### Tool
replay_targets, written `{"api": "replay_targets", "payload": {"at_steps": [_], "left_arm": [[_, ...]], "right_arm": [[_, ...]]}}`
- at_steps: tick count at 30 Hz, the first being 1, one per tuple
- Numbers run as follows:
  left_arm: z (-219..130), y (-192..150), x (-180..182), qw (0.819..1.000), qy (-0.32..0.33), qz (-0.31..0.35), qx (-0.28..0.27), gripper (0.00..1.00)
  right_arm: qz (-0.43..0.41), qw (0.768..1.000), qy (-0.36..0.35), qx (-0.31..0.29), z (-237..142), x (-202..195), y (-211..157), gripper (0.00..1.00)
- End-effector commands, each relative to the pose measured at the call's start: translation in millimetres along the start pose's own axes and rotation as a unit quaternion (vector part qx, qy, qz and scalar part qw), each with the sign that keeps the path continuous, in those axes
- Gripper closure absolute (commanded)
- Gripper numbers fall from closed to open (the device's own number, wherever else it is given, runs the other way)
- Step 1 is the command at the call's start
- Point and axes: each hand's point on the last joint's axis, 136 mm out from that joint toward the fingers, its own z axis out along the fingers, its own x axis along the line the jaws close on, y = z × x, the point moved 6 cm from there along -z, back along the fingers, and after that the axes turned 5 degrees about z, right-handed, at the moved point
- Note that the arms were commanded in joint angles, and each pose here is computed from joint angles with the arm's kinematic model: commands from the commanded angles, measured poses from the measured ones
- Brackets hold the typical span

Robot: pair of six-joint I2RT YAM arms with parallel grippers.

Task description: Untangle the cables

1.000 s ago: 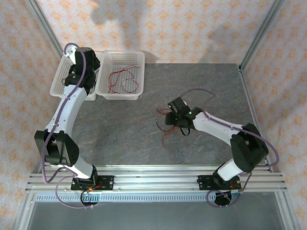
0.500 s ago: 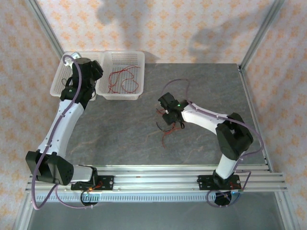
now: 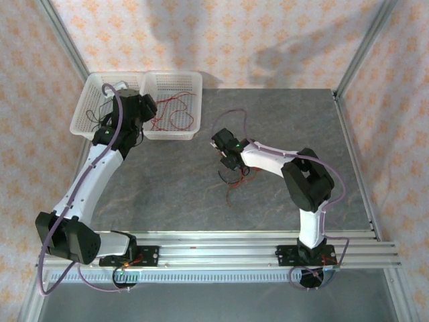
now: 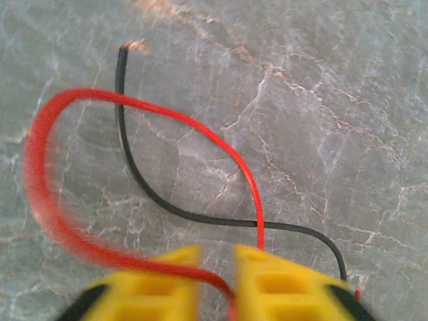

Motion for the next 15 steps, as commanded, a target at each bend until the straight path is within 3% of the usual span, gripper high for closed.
{"api": "replay_targets", "payload": {"at_steps": [1,9,15], "left_arm": [[-11.5,-5.8,-1.1,1.000,-0.008,0.001,0.008,0.29],[-23.6,-35.8,-20.7,0.998,-0.044,0.022,0.030,0.30],[-42.3,-78.0,-58.3,0.988,-0.131,0.068,0.039,0.30]], "right_arm": [[0.007,0.999,-0.022,-0.039,-9.4,-8.7,18.1,1.00],[0.080,0.989,0.041,-0.122,-64.8,-25.2,42.4,1.00],[0.209,0.951,0.144,-0.175,-106.4,-49.6,54.0,1.00]]}}
